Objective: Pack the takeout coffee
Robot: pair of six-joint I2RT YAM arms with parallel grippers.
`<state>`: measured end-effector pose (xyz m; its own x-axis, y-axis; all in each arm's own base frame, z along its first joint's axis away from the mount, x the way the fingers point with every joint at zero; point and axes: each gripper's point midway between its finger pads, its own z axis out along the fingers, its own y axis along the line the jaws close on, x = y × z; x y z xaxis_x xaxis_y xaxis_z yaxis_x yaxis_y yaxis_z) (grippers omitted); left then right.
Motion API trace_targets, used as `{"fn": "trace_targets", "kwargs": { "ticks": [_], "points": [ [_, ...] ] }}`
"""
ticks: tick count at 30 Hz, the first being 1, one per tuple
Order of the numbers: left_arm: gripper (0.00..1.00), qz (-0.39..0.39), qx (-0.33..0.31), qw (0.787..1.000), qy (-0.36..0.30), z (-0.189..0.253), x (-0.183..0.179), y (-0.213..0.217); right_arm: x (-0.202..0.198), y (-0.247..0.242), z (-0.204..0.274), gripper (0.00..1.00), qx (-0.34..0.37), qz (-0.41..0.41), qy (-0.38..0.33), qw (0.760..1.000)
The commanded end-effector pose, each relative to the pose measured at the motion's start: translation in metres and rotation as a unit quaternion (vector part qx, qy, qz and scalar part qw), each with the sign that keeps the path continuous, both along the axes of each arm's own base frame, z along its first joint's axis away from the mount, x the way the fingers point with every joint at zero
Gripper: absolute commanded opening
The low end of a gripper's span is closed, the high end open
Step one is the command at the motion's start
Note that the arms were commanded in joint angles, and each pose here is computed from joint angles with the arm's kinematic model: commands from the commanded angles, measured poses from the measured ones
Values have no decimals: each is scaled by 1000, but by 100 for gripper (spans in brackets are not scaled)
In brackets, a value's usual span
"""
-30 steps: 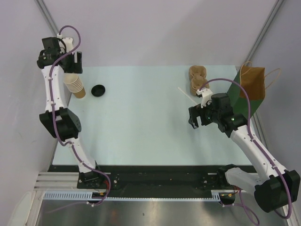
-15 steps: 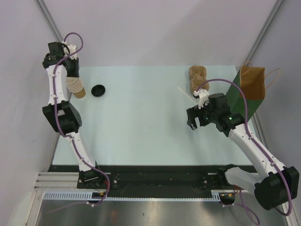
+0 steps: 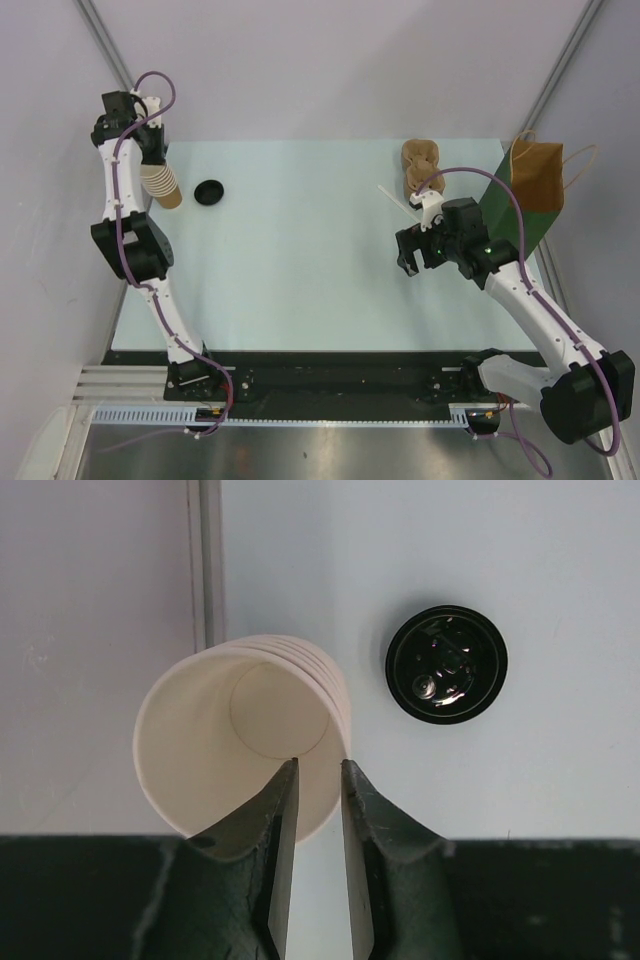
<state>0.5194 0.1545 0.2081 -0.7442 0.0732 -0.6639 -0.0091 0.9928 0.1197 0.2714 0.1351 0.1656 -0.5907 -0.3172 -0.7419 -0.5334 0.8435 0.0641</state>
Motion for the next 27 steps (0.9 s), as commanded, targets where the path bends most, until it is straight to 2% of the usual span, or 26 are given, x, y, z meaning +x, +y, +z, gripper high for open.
{"fn": "trace_targets", "kwargs": {
  "ticks": [1,11,20,27],
  "points": [
    [28,4,6,1000,-22,14,6,8,2,1,-2,100,-8,5,-4,1000],
    [28,1,-7,1000,-18,8,6,7,2,0,-3,100,-9,3,-2,1000],
    [30,2,-13,999,-46,27,7,5,3,1,-4,100,-5,3,2,1000],
    [29,-9,-27,999,-44,25,6,0,3,1,-4,100,-3,1,3,1000]
  ]
}}
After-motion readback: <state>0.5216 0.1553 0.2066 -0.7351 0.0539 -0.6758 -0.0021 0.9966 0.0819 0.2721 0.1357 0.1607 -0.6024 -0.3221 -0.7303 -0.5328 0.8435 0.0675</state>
